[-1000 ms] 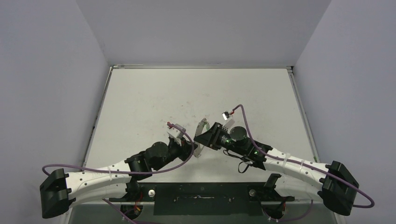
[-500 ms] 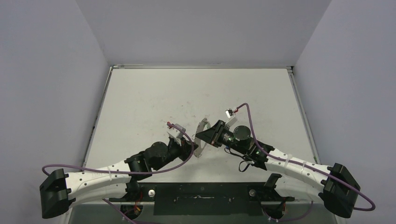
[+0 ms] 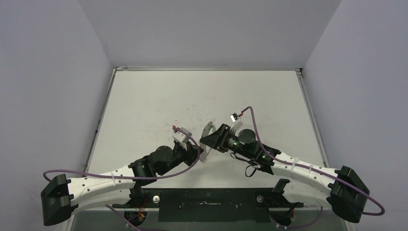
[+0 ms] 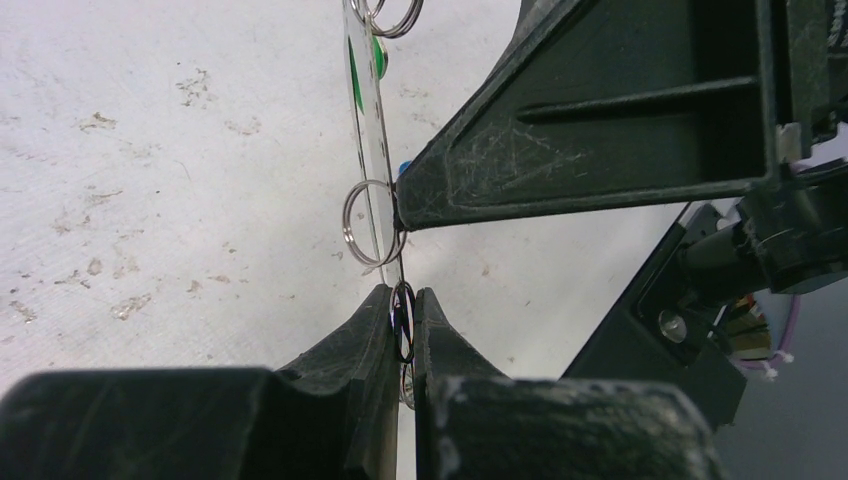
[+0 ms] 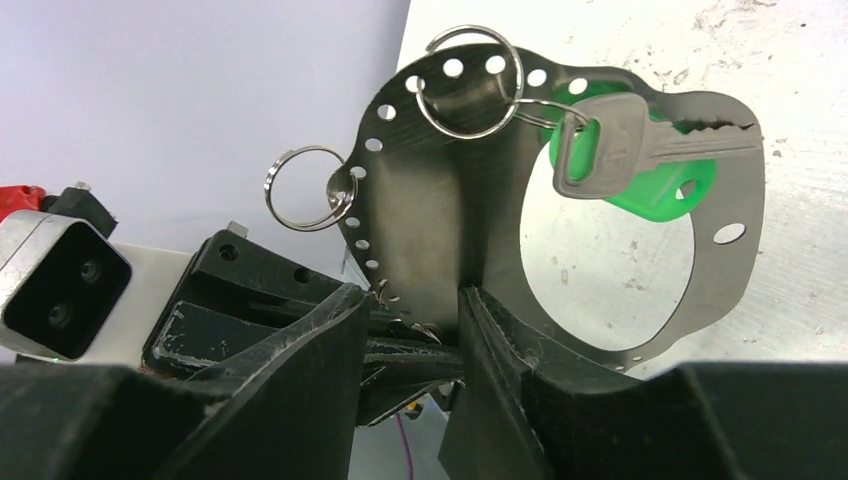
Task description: Put the keys on the keyring
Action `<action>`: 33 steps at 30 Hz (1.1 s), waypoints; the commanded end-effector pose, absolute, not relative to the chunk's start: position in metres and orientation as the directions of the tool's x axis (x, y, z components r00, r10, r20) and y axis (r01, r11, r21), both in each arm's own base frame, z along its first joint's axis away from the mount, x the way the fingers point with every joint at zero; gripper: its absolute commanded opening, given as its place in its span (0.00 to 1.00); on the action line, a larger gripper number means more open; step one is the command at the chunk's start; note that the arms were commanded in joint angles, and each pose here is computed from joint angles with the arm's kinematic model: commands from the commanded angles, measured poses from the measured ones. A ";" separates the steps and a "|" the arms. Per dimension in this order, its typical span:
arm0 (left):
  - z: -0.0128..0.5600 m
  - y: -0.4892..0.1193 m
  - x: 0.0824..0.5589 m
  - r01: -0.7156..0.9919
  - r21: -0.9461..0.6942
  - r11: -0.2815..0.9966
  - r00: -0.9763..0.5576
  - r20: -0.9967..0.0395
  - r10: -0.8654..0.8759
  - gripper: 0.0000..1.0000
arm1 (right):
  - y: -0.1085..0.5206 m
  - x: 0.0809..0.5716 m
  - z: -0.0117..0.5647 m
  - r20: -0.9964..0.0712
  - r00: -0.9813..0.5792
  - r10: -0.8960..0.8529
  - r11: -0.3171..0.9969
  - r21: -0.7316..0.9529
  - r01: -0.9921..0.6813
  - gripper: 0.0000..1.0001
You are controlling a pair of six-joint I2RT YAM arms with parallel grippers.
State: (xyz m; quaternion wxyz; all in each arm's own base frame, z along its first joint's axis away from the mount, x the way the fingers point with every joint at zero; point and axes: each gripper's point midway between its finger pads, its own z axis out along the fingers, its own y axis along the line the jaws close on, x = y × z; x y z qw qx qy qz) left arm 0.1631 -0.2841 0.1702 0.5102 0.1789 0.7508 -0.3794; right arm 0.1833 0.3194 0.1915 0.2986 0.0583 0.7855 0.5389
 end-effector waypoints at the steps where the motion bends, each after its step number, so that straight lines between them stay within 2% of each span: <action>1: 0.198 -0.293 0.165 0.708 -0.349 0.614 -0.353 -0.928 -0.121 0.00 | 0.328 0.185 0.209 -0.438 -0.805 0.401 0.392 0.876 -0.281 0.42; 8: 0.180 -0.280 0.168 0.775 -0.059 0.630 -0.219 -0.959 0.179 0.00 | 0.324 0.185 0.205 -0.438 -0.800 0.410 0.400 0.874 -0.274 0.58; 11: 0.178 -0.274 0.168 0.803 0.070 0.592 -0.125 -0.952 0.281 0.00 | 0.322 0.185 0.205 -0.439 -0.796 0.416 0.401 0.875 -0.273 0.62; 19: 0.171 -0.259 0.160 0.829 0.342 0.442 0.128 -0.886 0.447 0.00 | 0.319 0.186 0.199 -0.436 -0.793 0.427 0.411 0.874 -0.260 0.63; 23: 0.167 -0.257 0.155 0.825 0.412 0.386 0.202 -0.853 0.481 0.00 | 0.319 0.188 0.187 -0.430 -0.803 0.413 0.453 0.862 -0.228 0.61; 27: 0.166 -0.258 0.155 0.812 0.459 0.361 0.241 -0.827 0.509 0.00 | 0.322 0.188 0.180 -0.414 -0.816 0.403 0.461 0.862 -0.210 0.46; 28: 0.164 -0.257 0.155 0.807 0.469 0.358 0.243 -0.817 0.523 0.00 | 0.322 0.188 0.180 -0.412 -0.817 0.403 0.459 0.864 -0.209 0.39; 30: 0.160 -0.255 0.156 0.799 0.489 0.350 0.243 -0.795 0.556 0.00 | 0.322 0.187 0.184 -0.411 -0.817 0.404 0.451 0.867 -0.213 0.16; 32: 0.155 -0.252 0.157 0.795 0.500 0.344 0.237 -0.777 0.583 0.00 | 0.320 0.185 0.187 -0.419 -0.814 0.403 0.448 0.865 -0.224 0.01; 33: 0.154 -0.252 0.157 0.796 0.499 0.343 0.234 -0.775 0.587 0.00 | 0.319 0.185 0.188 -0.427 -0.811 0.401 0.451 0.862 -0.231 0.00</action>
